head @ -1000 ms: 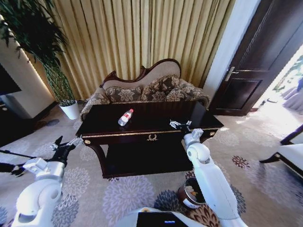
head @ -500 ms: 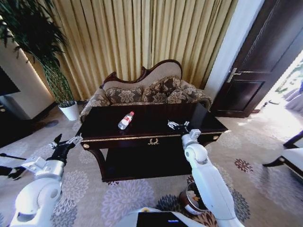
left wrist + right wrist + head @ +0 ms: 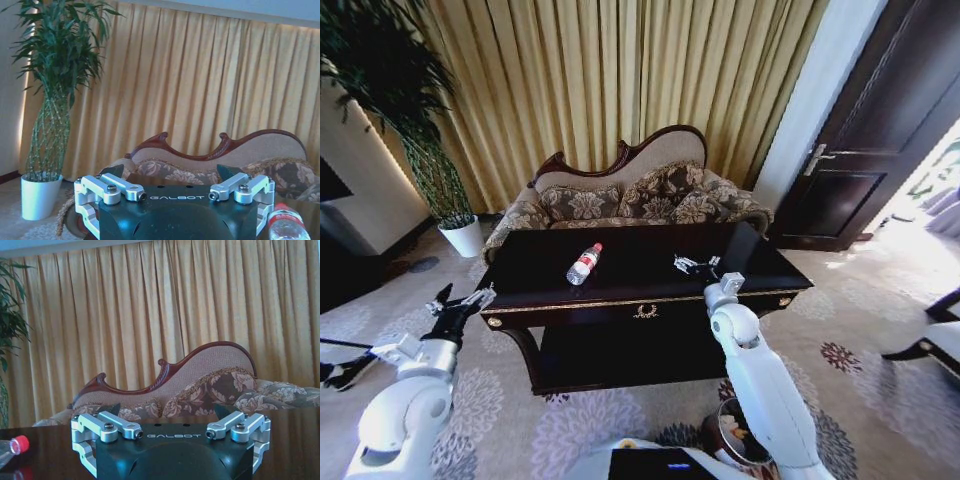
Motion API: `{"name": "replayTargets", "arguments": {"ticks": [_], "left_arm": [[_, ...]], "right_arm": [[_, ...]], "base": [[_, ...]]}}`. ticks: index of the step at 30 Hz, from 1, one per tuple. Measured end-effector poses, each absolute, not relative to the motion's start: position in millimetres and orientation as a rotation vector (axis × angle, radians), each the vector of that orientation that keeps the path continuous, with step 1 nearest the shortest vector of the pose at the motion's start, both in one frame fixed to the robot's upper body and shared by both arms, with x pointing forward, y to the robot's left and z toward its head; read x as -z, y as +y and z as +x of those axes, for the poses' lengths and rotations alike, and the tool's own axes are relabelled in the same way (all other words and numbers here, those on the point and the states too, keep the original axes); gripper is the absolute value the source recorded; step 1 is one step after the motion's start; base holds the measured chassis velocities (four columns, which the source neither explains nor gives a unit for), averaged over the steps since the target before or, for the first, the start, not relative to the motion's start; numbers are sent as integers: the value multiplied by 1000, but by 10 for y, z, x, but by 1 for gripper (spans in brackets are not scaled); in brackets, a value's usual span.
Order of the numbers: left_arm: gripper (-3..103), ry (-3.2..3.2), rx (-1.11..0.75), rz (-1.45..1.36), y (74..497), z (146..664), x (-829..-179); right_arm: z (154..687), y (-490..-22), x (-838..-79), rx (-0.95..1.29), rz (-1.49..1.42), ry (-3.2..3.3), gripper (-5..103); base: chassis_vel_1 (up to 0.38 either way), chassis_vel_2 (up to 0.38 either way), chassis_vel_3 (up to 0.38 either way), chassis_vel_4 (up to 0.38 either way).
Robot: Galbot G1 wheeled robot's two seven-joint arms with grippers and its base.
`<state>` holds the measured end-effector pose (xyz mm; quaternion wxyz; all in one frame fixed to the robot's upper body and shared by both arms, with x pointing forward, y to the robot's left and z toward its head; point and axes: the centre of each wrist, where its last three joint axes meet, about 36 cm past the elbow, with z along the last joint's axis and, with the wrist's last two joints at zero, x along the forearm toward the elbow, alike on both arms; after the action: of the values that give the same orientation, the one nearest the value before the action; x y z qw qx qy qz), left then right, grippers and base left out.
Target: Move to the front of the table and place the trash on the table into the trash bin.
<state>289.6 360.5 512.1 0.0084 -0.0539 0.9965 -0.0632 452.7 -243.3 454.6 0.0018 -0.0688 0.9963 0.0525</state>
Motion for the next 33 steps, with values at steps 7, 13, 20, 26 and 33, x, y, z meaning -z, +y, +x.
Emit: {"name": "replayTargets", "arguments": {"ticks": [7,13,20,26,33], "left_arm": [[100,3146,186,-189,3562,3093,-5213],[100,3163,174,-153,3555,3289,-5200],[100,3125,207,1,3538,3607,-5197],[100,3103,249,147,3582,3810,-5183],[100,3178,339,224,3674,4026,-5271]], "right_arm": [[4315,-2484,-4627,-203,-207,3107,100],[4114,-2559,-4711,-198,-172,3091,100],[3903,-2639,-4830,-221,-136,3070,100],[3820,-2717,-4864,-224,-90,3069,100],[3766,-2786,-4875,-217,-45,3068,100]], "base": [[0,0,0,0],[0,0,0,0],[0,0,0,0],[0,0,0,0],[0,0,0,0]]}}
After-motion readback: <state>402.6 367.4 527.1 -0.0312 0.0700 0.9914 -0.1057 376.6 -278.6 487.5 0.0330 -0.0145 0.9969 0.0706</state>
